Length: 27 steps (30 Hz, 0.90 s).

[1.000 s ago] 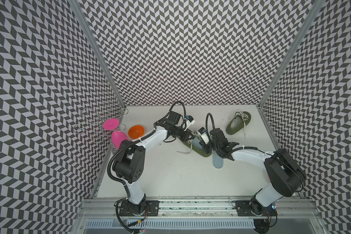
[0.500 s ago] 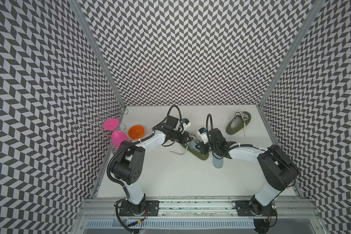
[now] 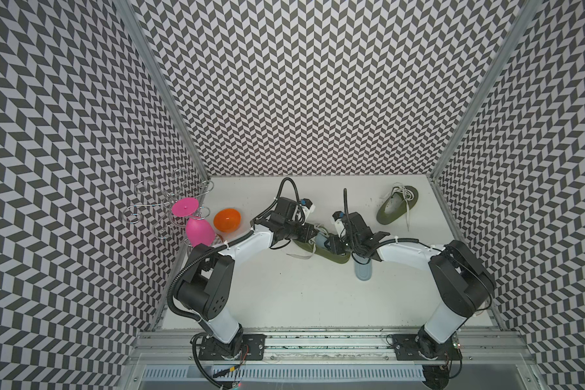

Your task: Insert the insole into the shoe

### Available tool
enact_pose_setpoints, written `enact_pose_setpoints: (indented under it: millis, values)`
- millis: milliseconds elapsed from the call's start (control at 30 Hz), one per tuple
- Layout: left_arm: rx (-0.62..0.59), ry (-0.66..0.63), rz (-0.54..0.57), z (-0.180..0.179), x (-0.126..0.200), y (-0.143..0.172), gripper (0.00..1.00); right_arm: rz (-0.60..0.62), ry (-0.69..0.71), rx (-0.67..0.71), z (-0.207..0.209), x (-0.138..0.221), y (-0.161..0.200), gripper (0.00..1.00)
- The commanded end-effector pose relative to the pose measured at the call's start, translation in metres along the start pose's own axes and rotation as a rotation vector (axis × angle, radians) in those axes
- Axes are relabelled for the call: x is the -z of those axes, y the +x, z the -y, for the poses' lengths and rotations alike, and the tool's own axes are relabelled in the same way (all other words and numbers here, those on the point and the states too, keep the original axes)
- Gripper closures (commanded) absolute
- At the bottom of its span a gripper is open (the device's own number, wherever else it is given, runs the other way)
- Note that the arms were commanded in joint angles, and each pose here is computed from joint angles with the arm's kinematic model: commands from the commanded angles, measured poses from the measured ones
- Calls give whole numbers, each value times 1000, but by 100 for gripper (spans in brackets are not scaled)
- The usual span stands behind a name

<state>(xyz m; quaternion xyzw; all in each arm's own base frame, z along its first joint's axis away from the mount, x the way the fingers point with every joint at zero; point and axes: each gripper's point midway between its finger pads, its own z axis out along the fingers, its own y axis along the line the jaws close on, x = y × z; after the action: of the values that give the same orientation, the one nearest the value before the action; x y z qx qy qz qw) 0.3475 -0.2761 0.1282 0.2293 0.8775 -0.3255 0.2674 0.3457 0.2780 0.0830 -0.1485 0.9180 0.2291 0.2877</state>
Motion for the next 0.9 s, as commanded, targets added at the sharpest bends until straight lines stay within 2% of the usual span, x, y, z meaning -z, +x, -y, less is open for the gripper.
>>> enact_pose_setpoints:
  millis: [0, 133, 267, 633, 733, 867]
  values:
    - [-68, -43, 68, 6, 5, -24, 100, 93, 85, 36, 2, 32, -39, 49]
    - [-72, -71, 58, 2, 0, -22, 100, 107, 143, 74, 6, 49, -51, 47]
    - [-74, -72, 61, 3, 0, -23, 100, 68, 214, 101, 21, 48, -41, 47]
    - [-133, -68, 75, 17, 2, -26, 100, -101, 285, 108, 53, 4, 12, 45]
    - [-156, -67, 84, 24, 6, -29, 100, -153, 372, 107, 74, -7, 29, 45]
    - [-185, -92, 98, 25, 10, -32, 100, -169, 416, 113, 83, -13, 31, 45]
